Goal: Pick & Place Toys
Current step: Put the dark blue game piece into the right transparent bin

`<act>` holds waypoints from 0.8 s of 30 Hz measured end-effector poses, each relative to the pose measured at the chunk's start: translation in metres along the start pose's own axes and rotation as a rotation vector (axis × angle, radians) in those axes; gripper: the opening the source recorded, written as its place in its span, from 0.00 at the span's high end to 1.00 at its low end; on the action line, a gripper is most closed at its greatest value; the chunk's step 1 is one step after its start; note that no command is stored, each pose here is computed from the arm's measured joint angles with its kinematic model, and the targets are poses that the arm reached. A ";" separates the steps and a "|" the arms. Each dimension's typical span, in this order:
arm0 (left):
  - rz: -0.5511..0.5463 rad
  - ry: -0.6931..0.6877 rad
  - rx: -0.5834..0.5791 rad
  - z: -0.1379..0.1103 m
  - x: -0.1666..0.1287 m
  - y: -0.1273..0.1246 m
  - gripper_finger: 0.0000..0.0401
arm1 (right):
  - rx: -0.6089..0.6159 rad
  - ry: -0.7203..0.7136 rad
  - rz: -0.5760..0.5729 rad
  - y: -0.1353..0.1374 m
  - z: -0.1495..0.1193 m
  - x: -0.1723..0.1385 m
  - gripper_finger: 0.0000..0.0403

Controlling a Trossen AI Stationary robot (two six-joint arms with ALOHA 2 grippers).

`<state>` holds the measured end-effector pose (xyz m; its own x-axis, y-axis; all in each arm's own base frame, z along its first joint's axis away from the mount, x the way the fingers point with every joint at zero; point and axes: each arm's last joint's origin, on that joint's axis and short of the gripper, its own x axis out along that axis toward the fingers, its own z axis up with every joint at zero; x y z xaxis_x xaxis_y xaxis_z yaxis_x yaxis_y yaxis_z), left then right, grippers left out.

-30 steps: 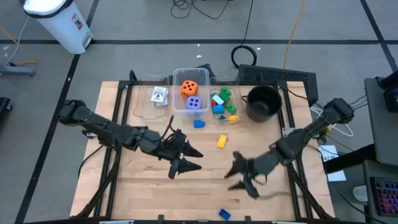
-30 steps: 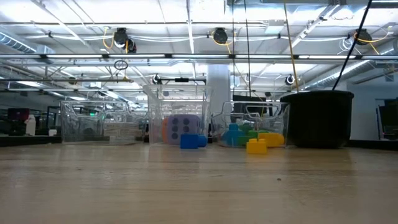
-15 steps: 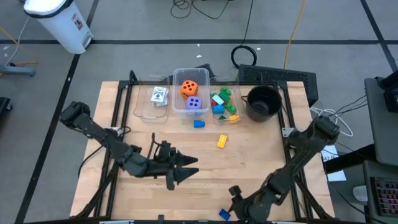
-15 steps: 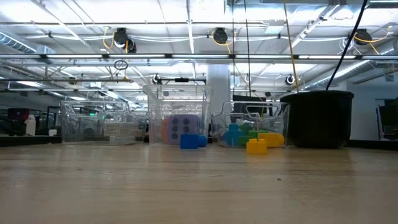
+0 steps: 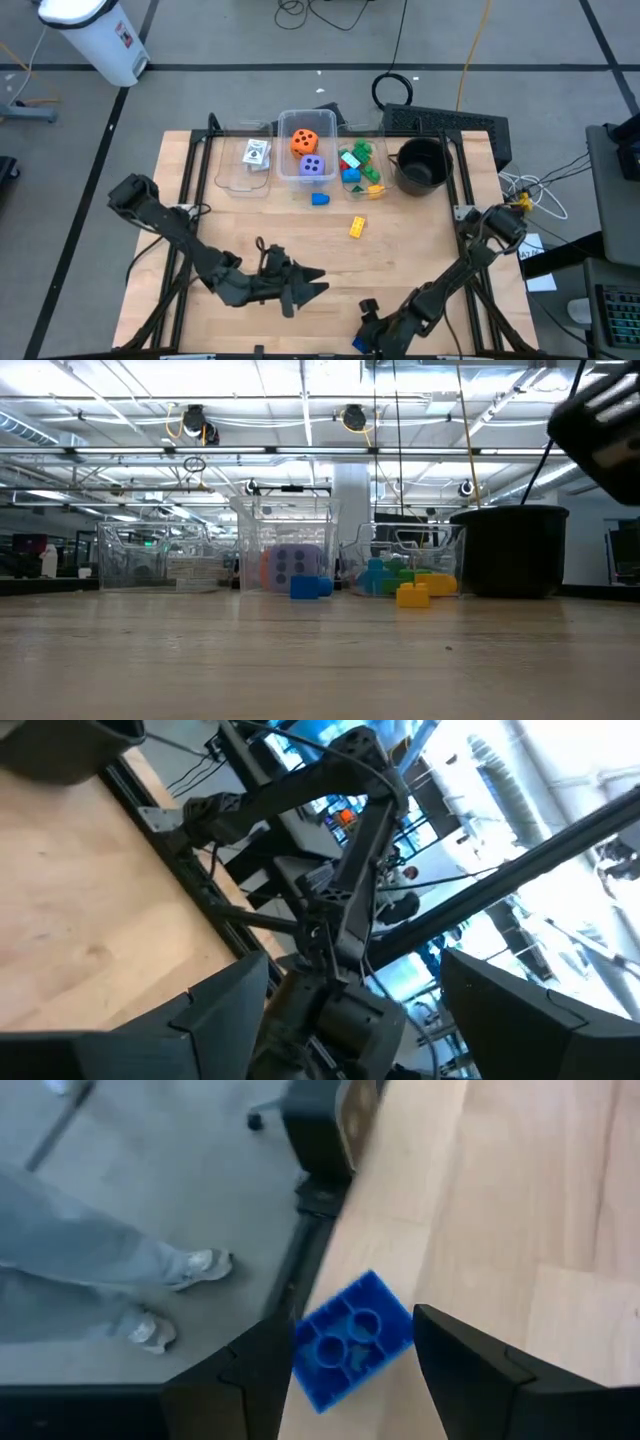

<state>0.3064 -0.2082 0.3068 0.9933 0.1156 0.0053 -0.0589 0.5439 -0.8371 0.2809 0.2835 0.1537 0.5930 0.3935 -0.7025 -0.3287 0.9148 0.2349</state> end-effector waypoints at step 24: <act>-0.021 -0.067 -0.025 0.000 0.010 0.003 0.24 | 0.060 0.240 -0.530 -0.050 -0.023 -0.014 0.51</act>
<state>0.3160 -0.2050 0.3041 0.9854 0.1601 0.0587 -0.0348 0.5260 -0.8498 0.2718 0.2303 0.1364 0.4795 -0.1446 -0.8655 0.0132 0.9874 -0.1576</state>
